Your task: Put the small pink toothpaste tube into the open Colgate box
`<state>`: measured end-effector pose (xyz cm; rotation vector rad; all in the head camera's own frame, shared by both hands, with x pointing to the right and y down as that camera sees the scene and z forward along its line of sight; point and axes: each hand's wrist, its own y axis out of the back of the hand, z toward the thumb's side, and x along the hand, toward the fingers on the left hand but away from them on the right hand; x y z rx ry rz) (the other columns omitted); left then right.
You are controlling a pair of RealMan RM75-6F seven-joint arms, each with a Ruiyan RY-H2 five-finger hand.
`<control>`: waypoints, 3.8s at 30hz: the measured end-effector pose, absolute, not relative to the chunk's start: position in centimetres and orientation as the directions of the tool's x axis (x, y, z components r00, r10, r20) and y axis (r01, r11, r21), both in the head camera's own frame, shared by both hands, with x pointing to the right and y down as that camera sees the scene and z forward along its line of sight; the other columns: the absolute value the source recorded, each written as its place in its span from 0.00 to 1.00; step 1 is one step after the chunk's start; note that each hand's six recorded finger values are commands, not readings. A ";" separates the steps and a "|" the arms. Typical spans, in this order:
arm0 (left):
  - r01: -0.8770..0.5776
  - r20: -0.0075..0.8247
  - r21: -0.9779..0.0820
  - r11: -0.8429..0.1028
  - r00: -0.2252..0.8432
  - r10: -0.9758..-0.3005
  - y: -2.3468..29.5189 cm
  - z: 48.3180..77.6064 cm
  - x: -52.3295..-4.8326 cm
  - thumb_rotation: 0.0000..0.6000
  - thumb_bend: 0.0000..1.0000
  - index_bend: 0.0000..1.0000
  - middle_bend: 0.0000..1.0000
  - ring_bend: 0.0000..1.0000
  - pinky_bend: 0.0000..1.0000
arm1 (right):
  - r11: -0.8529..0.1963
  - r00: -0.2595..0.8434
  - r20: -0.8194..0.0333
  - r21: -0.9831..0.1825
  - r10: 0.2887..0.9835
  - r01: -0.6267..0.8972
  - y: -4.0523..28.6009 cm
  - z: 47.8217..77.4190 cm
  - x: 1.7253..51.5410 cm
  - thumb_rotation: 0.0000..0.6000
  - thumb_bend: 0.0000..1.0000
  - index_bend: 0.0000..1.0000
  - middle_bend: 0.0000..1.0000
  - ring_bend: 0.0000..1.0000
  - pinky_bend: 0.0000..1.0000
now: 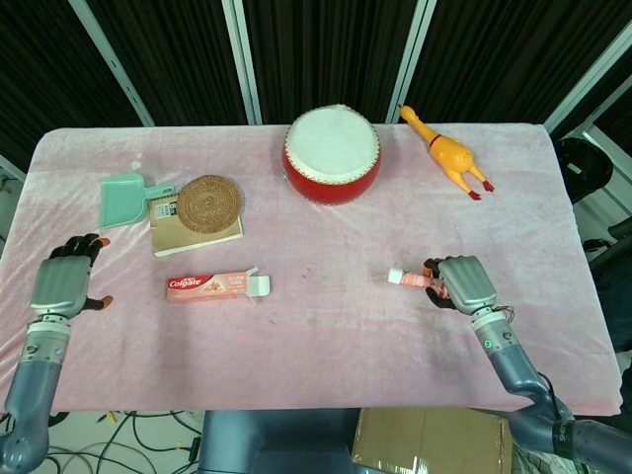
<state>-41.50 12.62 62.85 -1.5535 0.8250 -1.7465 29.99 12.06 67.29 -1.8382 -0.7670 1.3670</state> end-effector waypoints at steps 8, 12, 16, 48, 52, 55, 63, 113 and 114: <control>0.079 0.687 -0.724 -0.686 -0.017 -0.727 13.0 67.8 -36.1 1.00 0.16 0.23 0.15 0.10 0.23 | -0.573 0.267 -0.541 -0.818 0.797 0.054 12.3 67.1 29.9 1.00 0.40 0.66 0.59 0.52 0.56; 0.065 0.711 -0.703 -0.709 0.016 -0.703 13.5 69.4 -33.4 1.00 0.18 0.24 0.16 0.10 0.23 | -0.571 0.264 -0.539 -0.819 0.800 0.058 12.2 66.9 30.1 1.00 0.40 0.66 0.59 0.52 0.56; 0.056 0.721 -0.693 -0.719 0.043 -0.692 13.6 70.3 -31.1 1.00 0.21 0.25 0.17 0.11 0.23 | -0.568 0.257 -0.536 -0.821 0.804 0.065 12.1 66.8 30.3 1.00 0.40 0.66 0.59 0.52 0.56; -0.090 0.644 -0.738 -0.669 0.204 -0.737 12.7 70.6 -25.3 1.00 0.46 0.42 0.34 0.26 0.40 | -0.480 0.309 -0.461 -0.877 0.832 -0.014 10.1 63.7 29.8 1.00 0.41 0.66 0.59 0.52 0.56; -0.187 0.581 -0.749 -0.636 0.276 -0.766 11.8 70.0 -23.8 1.00 0.46 0.42 0.34 0.26 0.40 | -0.396 0.343 -0.392 -0.916 0.853 -0.062 8.5 61.8 28.9 1.00 0.41 0.67 0.59 0.52 0.56; -0.245 0.532 -0.749 -0.616 0.332 -0.779 11.4 69.8 -22.2 1.00 0.46 0.42 0.34 0.26 0.40 | -0.354 0.355 -0.359 -0.932 0.864 -0.080 7.7 60.8 28.4 1.00 0.41 0.66 0.59 0.52 0.56; -0.334 0.476 -0.721 -0.607 0.399 -0.784 11.1 70.0 -18.3 1.00 0.46 0.42 0.34 0.26 0.40 | -0.195 0.425 -0.270 -0.957 0.864 -0.213 5.3 57.9 26.9 1.00 0.41 0.67 0.59 0.52 0.56; -0.518 0.436 -0.615 -0.594 0.404 -0.804 11.2 68.2 -12.3 1.00 0.46 0.41 0.33 0.25 0.40 | 0.072 0.649 -0.199 -0.928 0.734 -0.365 4.9 54.4 20.7 1.00 0.41 0.67 0.59 0.52 0.56; -0.516 0.437 -0.614 -0.597 0.407 -0.802 11.2 68.1 -12.2 1.00 0.46 0.41 0.33 0.25 0.40 | 0.077 0.653 -0.198 -0.927 0.730 -0.368 4.9 54.4 20.6 1.00 0.41 0.67 0.59 0.52 0.56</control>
